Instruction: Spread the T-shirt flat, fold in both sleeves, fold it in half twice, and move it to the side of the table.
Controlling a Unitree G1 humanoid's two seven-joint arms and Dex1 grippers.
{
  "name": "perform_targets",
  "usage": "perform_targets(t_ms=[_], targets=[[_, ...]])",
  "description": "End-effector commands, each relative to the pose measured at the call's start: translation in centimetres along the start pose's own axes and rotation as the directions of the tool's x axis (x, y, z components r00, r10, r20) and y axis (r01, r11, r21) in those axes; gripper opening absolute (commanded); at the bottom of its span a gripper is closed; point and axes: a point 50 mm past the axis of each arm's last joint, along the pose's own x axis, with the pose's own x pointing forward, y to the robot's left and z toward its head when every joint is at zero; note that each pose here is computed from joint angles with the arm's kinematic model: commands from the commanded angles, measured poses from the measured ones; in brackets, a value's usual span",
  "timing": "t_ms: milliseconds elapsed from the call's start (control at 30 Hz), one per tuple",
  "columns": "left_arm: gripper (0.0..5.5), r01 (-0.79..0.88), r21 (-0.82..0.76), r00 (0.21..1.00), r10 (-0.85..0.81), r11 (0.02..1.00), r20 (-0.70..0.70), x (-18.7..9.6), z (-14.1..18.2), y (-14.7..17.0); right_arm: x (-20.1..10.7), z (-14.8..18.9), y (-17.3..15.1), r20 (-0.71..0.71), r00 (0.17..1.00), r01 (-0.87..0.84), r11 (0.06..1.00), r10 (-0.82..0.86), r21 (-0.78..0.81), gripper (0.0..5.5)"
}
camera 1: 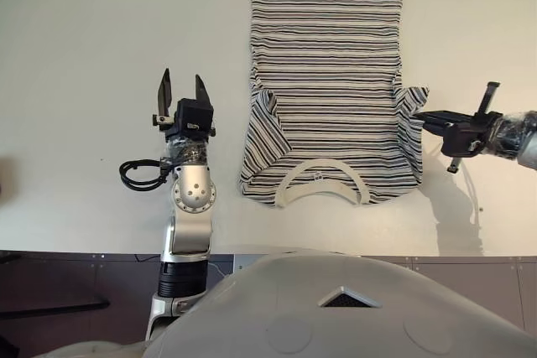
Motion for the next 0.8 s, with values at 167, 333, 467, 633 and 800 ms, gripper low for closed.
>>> perform_targets(t_ms=[167, 333, 467, 633, 800], targets=[[2.34, 0.038, 0.01, 0.999, -0.038, 0.999, 0.017, 0.4, 0.0, -0.3, 2.4, 1.3, 1.6, 0.059, 0.996, -0.068, 0.998, 0.067, 0.013, 0.15], [2.34, 0.062, 0.023, 0.998, -0.063, 0.998, 0.027, 0.6, -0.1, -0.2, 4.6, 1.6, 2.9, 0.057, 0.998, -0.034, 0.999, 0.033, 0.027, 0.41], [2.34, 0.065, 0.054, 0.998, -0.066, 0.996, 0.016, 0.7, -0.7, 0.8, 4.5, 2.5, 2.4, 0.089, 0.996, 0.008, 0.997, -0.015, 0.073, 1.01], [2.34, 0.376, 0.326, 0.917, -0.399, 0.868, 0.004, -0.7, -3.6, 3.5, 0.2, 0.1, 0.1, -0.039, 0.999, 0.005, 0.999, -0.004, 0.049, 1.83], [3.03, 0.832, 0.423, 0.49, -0.833, 0.359, -0.257, -3.8, -7.0, 6.6, -3.1, -2.4, 2.8, -0.205, 0.934, -0.318, 0.943, 0.294, -0.094, 2.7]])
